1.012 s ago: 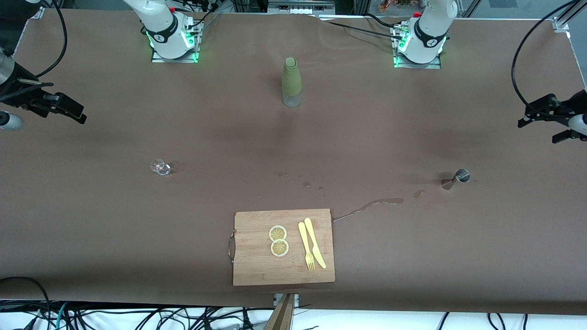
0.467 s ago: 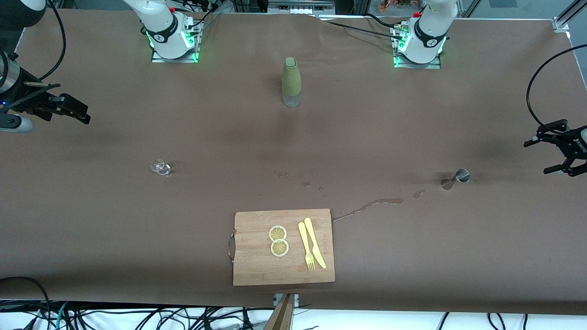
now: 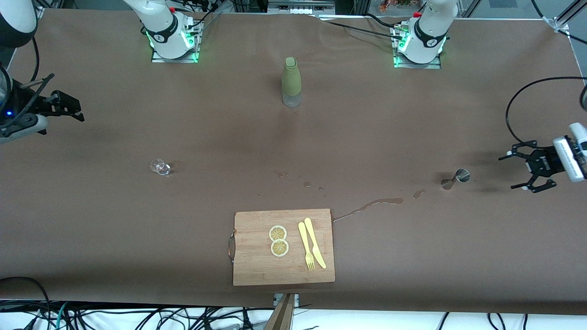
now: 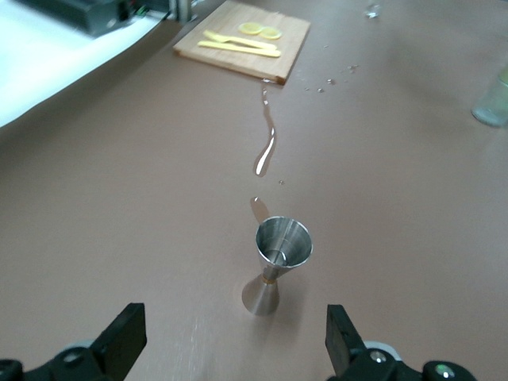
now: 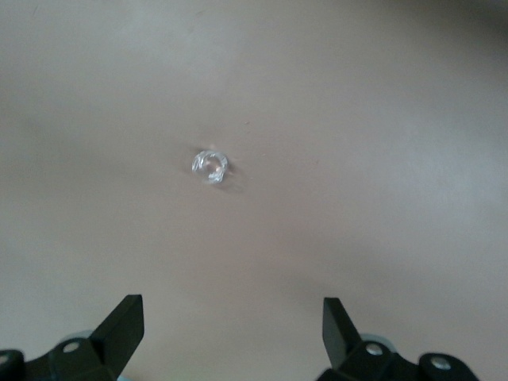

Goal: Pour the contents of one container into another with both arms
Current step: 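Reach the right gripper to the glass beaker while the left gripper reaches the jigger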

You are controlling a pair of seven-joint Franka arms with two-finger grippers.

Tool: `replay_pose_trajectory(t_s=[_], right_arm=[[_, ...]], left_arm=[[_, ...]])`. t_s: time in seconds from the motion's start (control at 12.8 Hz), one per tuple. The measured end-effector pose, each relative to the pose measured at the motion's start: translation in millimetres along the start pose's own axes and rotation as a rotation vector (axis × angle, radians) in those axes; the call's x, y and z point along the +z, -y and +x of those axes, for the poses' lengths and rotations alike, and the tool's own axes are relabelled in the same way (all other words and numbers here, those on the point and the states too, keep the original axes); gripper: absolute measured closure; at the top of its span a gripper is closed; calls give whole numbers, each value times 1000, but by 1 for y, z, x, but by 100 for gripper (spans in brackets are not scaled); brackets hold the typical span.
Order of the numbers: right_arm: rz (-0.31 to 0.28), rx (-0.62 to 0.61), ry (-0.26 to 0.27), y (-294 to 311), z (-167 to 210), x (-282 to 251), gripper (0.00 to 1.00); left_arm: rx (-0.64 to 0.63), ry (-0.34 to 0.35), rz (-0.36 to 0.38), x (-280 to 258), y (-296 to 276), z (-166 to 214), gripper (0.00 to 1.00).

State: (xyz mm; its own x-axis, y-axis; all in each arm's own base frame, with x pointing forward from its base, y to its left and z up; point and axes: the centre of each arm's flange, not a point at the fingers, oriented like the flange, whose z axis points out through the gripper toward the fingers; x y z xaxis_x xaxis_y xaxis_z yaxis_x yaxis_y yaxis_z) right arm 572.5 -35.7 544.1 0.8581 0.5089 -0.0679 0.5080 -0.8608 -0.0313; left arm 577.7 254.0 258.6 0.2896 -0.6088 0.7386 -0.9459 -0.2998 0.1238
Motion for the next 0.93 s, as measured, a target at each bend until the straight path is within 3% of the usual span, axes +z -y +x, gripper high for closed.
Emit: replay_pose_trajectory(t_s=[0.23,0.47,0.55,0.78,0.93], right_arm=[[70,-308,-1,-16,2,26,0],[228,-501,-98,-53,-6,72,0],[295,-562,-152,-72,-11,98,0],[485,-723,-389,-125,-29,203,0],[555,-785,-497,-137,-31,263,0]], left_arm=[[122,-75,-46,47,0,-38,0],[199,-181,-74,89,-4,-52,0],[213,-216,-78,102,-5,-56,0],[246,-285,-77,133,-8,-64,0],[254,-296,-74,138,-8,-63,0]])
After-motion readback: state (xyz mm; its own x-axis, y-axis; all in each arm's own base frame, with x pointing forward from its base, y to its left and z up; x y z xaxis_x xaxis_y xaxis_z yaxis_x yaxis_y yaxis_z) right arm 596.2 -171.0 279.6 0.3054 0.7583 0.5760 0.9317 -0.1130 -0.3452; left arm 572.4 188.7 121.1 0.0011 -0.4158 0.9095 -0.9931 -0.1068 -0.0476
